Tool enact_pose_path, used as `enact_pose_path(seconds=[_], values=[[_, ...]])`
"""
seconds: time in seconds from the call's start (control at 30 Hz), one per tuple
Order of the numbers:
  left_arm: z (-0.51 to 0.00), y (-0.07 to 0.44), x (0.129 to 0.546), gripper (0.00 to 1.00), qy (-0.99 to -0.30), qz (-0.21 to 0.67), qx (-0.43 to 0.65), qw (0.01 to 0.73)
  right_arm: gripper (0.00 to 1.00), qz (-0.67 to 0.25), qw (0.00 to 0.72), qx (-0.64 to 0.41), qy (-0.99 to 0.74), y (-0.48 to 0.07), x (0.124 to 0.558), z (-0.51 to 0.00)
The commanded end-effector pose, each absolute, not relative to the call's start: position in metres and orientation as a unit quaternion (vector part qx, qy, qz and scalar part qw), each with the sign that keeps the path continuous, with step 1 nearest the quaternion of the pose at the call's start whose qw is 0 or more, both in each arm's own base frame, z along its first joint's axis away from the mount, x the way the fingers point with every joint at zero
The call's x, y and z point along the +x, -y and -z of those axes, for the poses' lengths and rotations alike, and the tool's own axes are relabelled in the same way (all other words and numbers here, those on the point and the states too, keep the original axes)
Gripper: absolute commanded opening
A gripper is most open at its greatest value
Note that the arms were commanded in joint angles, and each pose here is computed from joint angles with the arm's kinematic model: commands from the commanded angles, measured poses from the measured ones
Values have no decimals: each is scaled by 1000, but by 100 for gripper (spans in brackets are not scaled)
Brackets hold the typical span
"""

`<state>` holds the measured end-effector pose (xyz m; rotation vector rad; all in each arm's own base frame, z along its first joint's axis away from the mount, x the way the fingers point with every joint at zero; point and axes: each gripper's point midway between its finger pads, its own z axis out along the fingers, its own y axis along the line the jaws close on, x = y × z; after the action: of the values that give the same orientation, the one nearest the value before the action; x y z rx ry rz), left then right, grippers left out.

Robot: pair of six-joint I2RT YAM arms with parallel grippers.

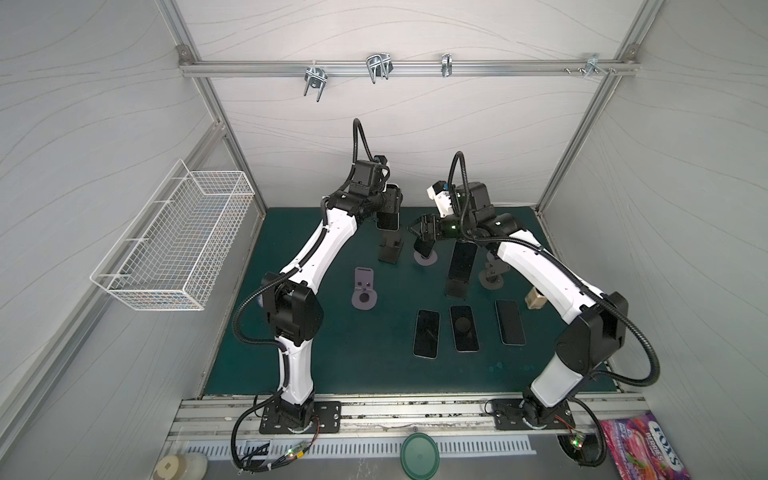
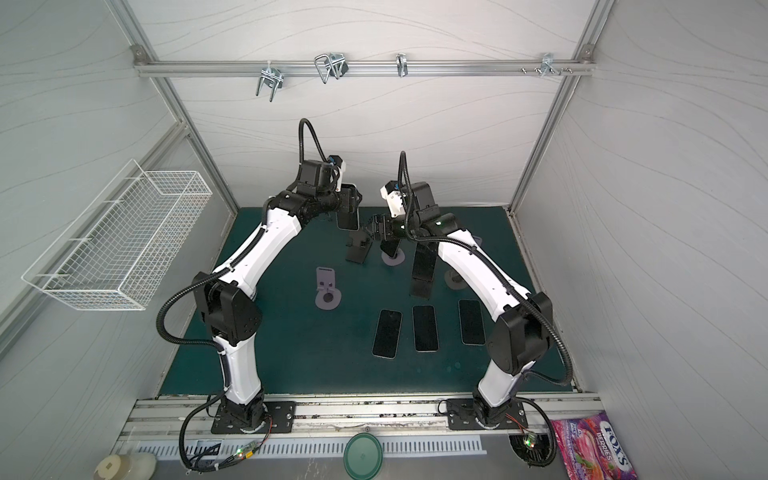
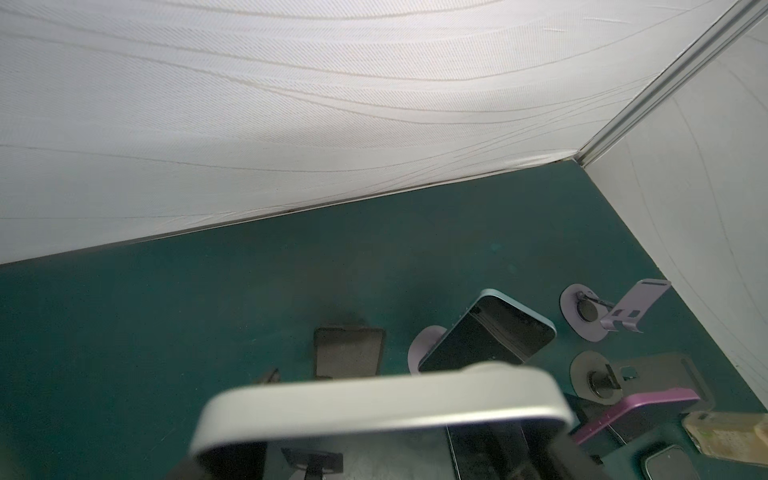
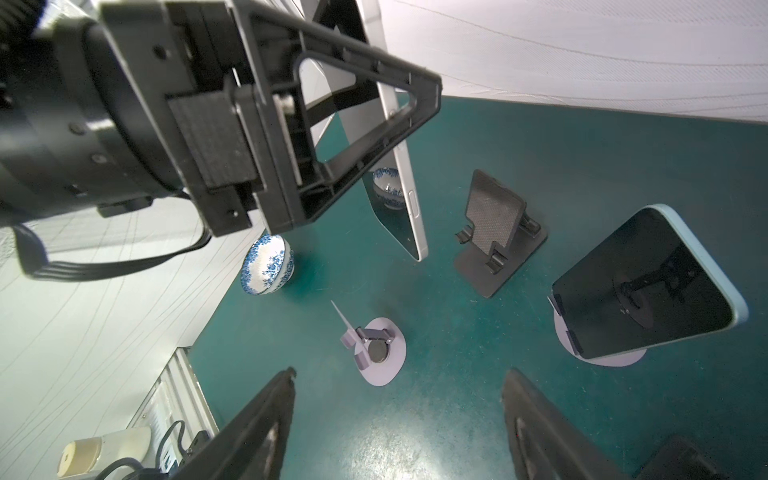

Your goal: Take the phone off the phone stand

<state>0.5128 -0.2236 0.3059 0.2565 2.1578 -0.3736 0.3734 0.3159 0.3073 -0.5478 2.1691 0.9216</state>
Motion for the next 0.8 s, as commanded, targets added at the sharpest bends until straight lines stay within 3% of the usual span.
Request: enact_pose_path(seconds=[0.0, 0.5, 0.77], values=[[-351, 231, 495, 63, -848, 163, 110, 493, 79, -363, 370, -215, -828, -311, 355, -337], [-375, 234, 408, 62, -849, 163, 139, 483, 79, -349, 367, -222, -833, -289, 294, -355], [-355, 225, 363, 62, -865, 165, 145, 450, 79, -341, 343, -225, -846, -283, 262, -345]])
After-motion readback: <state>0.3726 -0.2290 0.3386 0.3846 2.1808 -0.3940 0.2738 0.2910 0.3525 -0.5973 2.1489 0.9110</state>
